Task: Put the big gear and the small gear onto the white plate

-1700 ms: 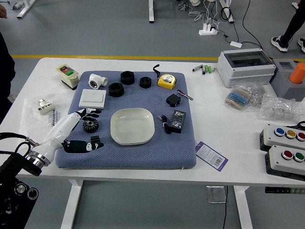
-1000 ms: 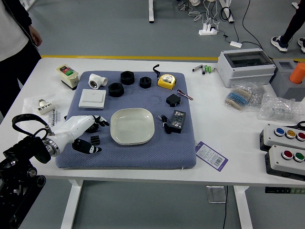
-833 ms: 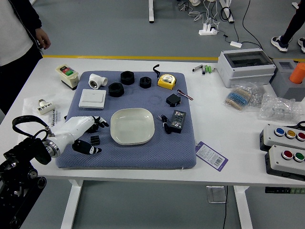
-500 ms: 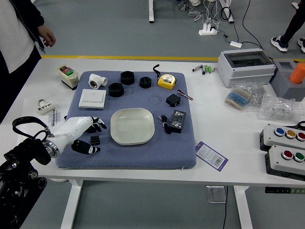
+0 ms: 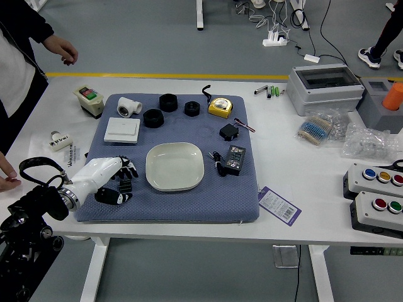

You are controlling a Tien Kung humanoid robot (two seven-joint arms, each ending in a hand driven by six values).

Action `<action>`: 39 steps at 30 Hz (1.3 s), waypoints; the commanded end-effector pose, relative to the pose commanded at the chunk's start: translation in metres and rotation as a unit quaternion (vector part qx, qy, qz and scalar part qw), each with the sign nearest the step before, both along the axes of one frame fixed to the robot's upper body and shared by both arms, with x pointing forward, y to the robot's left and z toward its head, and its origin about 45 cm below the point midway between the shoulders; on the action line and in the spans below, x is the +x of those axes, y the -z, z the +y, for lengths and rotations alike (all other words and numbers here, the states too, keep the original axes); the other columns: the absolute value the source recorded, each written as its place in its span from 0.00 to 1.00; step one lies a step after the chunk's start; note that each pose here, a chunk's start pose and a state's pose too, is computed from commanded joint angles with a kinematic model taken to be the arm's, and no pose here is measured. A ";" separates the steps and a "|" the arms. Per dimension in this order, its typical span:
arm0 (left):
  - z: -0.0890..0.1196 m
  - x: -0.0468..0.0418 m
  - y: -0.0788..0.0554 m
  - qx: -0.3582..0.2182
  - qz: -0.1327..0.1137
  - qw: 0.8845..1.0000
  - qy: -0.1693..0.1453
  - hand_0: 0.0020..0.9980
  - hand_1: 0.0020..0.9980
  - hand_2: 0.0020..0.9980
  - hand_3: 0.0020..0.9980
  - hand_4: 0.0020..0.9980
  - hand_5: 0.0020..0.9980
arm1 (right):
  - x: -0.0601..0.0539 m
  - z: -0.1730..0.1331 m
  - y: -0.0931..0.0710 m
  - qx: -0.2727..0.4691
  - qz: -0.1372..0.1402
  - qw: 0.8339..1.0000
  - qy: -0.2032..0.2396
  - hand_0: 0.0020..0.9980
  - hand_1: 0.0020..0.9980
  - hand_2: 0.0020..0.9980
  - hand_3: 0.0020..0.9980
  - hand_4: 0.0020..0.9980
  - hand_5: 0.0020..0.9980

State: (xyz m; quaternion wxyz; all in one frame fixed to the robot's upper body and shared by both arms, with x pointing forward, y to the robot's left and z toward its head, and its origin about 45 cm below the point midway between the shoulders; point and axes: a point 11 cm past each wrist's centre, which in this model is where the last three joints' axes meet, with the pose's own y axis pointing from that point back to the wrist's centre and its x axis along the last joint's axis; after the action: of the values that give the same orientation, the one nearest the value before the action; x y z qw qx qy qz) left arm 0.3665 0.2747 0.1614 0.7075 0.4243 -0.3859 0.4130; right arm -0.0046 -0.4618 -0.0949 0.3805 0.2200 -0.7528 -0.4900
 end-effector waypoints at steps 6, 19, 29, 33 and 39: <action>0.000 0.0002 0.005 0.004 0.006 1.000 0.000 0.44 0.52 0.56 0.58 0.78 0.04 | -0.001 0.000 0.000 0.000 0.001 1.000 0.000 0.70 0.73 0.78 0.60 0.83 0.69; 0.003 0.0029 0.005 0.008 0.002 1.000 -0.009 0.42 0.51 0.55 0.57 0.70 0.02 | -0.006 0.000 0.000 0.000 0.006 1.000 -0.001 0.70 0.73 0.77 0.60 0.83 0.69; 0.002 0.0033 0.004 0.009 0.000 1.000 -0.011 0.34 0.45 0.50 0.54 0.27 0.00 | -0.007 0.001 0.001 0.000 0.007 1.000 -0.001 0.70 0.73 0.77 0.60 0.83 0.69; 0.002 0.0036 0.005 0.010 0.000 1.000 -0.011 0.34 0.45 0.50 0.54 0.27 0.00 | -0.007 0.001 0.001 0.001 0.006 1.000 -0.001 0.70 0.73 0.77 0.60 0.83 0.69; 0.006 0.0038 0.006 0.014 0.007 1.000 -0.014 0.33 0.43 0.48 0.52 0.13 0.00 | -0.005 0.001 0.001 0.001 0.004 1.000 0.001 0.70 0.73 0.77 0.60 0.83 0.69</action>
State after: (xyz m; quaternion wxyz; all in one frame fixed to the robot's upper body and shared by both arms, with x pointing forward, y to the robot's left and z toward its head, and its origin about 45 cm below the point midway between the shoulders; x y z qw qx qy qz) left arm 0.3703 0.2805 0.1558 0.6982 0.4421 -0.3805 0.4150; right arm -0.0095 -0.4608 -0.0955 0.3829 0.2177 -0.7510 -0.4920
